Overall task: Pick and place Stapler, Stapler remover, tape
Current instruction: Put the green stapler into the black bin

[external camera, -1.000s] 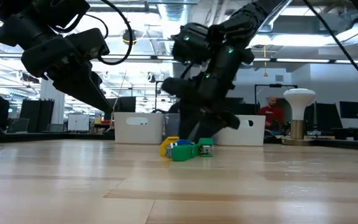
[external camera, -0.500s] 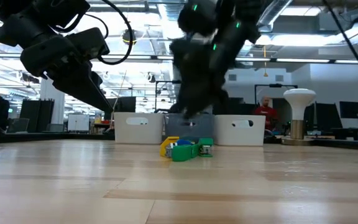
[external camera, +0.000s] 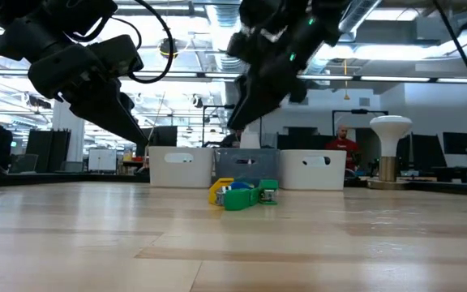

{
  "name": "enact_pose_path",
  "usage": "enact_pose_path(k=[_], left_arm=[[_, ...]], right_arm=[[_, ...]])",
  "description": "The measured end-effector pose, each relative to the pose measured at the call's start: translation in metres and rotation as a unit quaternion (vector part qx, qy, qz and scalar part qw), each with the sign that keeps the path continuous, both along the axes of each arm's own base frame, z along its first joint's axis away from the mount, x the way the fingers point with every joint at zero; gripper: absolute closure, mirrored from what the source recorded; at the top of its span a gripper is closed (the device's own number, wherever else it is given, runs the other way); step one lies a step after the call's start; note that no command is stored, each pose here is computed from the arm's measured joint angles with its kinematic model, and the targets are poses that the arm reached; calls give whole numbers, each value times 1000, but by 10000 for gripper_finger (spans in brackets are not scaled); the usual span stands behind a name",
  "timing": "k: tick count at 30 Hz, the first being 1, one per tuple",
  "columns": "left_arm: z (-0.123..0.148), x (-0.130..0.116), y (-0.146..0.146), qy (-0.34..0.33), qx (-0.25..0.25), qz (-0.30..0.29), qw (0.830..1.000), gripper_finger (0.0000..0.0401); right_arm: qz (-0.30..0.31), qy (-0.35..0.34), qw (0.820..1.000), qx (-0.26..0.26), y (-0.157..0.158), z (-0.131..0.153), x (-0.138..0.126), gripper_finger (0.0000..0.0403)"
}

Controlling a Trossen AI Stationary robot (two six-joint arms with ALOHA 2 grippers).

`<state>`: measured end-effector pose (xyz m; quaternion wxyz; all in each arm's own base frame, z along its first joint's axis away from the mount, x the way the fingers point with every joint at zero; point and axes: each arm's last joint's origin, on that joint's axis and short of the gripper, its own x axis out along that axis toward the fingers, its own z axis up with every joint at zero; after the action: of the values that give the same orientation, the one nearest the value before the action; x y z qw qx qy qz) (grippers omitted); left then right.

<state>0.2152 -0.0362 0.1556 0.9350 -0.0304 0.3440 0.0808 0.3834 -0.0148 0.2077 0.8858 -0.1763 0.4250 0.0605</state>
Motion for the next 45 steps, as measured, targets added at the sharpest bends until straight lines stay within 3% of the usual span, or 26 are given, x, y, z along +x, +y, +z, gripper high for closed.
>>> enact_pose_path(k=[6,15,19,26,35,45], left_arm=[[0,0,0,-2,0,0,1000,243],[2,2,0,-13,-1,0,1000,243],[2,2,0,-13,0,-2,1000,243],[3,2,0,-15,1,-3,1000,243],[3,2,0,-15,1,-3,1000,243],[3,2,0,-15,1,-3,1000,243]], right_arm=[[-19,20,1000,-11,-6,-19,6,264],[-11,61,997,-37,-9,-52,14,170],[-10,77,996,-40,-12,-64,15,154],[-12,88,995,-44,-23,-77,17,159],[-23,104,994,-4,-29,-85,15,182],[-54,107,992,34,-27,-84,14,274]])
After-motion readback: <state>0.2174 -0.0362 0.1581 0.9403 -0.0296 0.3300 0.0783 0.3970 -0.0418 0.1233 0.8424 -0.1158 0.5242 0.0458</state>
